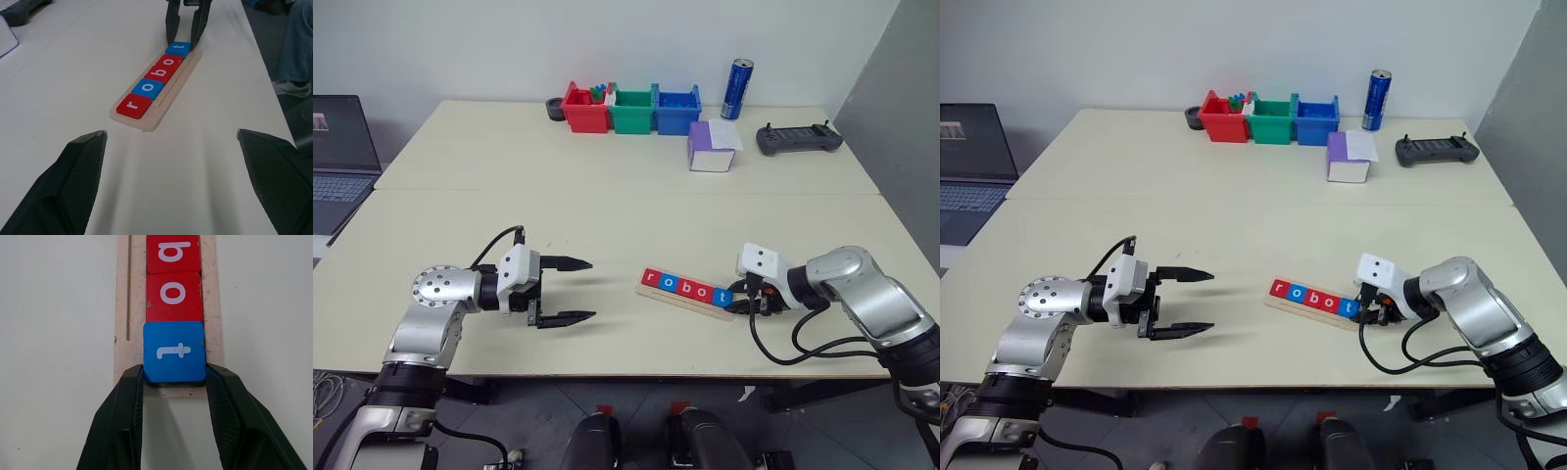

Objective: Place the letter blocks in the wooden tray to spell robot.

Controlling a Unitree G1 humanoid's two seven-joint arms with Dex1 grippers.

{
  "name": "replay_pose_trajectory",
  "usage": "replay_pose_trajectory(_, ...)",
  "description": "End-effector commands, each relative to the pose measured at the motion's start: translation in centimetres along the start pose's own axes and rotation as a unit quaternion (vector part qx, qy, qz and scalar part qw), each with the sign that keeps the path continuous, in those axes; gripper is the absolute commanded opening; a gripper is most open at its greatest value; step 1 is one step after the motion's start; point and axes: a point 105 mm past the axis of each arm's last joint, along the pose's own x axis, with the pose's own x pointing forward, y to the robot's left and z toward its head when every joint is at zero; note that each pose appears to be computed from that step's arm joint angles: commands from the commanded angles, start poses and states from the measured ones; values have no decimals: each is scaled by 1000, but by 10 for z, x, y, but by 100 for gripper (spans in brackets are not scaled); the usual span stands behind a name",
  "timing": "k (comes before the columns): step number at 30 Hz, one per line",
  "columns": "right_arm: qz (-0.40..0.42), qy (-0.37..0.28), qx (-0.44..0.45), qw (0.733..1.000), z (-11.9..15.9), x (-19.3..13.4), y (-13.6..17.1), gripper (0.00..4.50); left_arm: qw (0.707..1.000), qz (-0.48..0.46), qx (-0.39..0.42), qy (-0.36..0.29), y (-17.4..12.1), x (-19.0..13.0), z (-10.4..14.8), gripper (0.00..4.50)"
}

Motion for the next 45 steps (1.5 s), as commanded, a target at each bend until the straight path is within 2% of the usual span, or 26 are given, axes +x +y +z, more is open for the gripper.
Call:
replay_pose_trajectory(1,-6,-8,-15,1000,8,-3,-3,146,1000,9,22,-2,3,-5,9,450)
replay_pose_trajectory(2,-6,-9,-13,1000,8,-3,-3,146,1000,9,21,-2,3,-5,9,450)
replay_pose_trajectory(11,-7,-15,-23,1000,11,-11,-4,448,1000,12,22,-1,4,-6,8,450)
replay_pose_trajectory(18,-5,-51,-38,998,28,-35,0,448,1000,11,24,-1,5,-7,9,450)
replay_pose_trajectory(24,26,-70,-28,997,22,-44,23,448,1000,11,24,0,6,-7,9,450)
replay_pose_trajectory(25,30,-76,-22,996,22,-43,26,413,1000,11,24,0,6,-7,9,450)
replay_pose_trajectory(26,32,-82,-16,996,23,-41,29,397,1000,10,23,0,6,-7,9,450)
replay_pose_trajectory(37,-7,-89,17,996,20,-10,18,24,1000,5,25,2,7,-7,10,450)
replay_pose_trajectory(38,-9,-89,18,996,19,-8,17,5,1000,5,25,2,7,-8,10,450)
replay_pose_trajectory(45,-13,-82,20,996,15,-4,12,5,1000,7,26,2,7,-7,11,450)
